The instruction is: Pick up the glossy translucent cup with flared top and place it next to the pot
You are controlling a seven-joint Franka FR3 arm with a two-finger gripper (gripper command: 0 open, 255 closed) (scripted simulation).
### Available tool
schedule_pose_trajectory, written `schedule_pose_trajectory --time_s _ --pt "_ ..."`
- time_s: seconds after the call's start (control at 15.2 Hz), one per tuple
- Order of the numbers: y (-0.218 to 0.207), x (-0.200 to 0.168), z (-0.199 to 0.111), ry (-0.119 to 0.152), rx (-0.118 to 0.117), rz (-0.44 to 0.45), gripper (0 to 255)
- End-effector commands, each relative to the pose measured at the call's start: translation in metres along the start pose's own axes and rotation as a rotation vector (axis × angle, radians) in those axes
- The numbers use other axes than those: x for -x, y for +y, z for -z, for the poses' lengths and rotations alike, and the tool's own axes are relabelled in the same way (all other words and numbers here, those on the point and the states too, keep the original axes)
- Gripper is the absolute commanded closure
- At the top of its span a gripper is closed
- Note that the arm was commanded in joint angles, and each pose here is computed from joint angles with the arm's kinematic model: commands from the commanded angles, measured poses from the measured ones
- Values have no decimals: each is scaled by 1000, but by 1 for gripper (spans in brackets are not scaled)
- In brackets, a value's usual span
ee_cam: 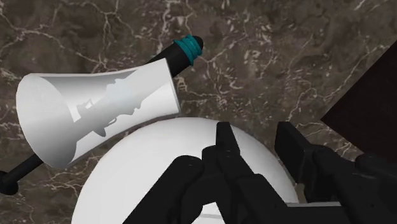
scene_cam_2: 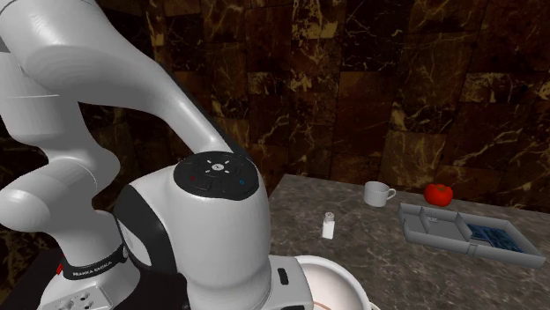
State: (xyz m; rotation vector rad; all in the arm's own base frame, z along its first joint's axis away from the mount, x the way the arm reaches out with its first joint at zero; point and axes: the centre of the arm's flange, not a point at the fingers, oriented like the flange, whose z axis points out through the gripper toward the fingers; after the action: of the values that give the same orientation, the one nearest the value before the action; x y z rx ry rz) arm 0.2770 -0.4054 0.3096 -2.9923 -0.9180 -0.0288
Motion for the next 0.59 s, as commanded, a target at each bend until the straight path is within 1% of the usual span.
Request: schedule_pose_trajectory --time_s 0.0,0.26,0.46,0.53 --pt "13 6 -9 36 -22 -98 0" --pt "56 40 -49 182 -111 -488 0" --pt "77 70 -85 291 -178 -781 0" --pt "78 72 -87 298 -182 -801 0"
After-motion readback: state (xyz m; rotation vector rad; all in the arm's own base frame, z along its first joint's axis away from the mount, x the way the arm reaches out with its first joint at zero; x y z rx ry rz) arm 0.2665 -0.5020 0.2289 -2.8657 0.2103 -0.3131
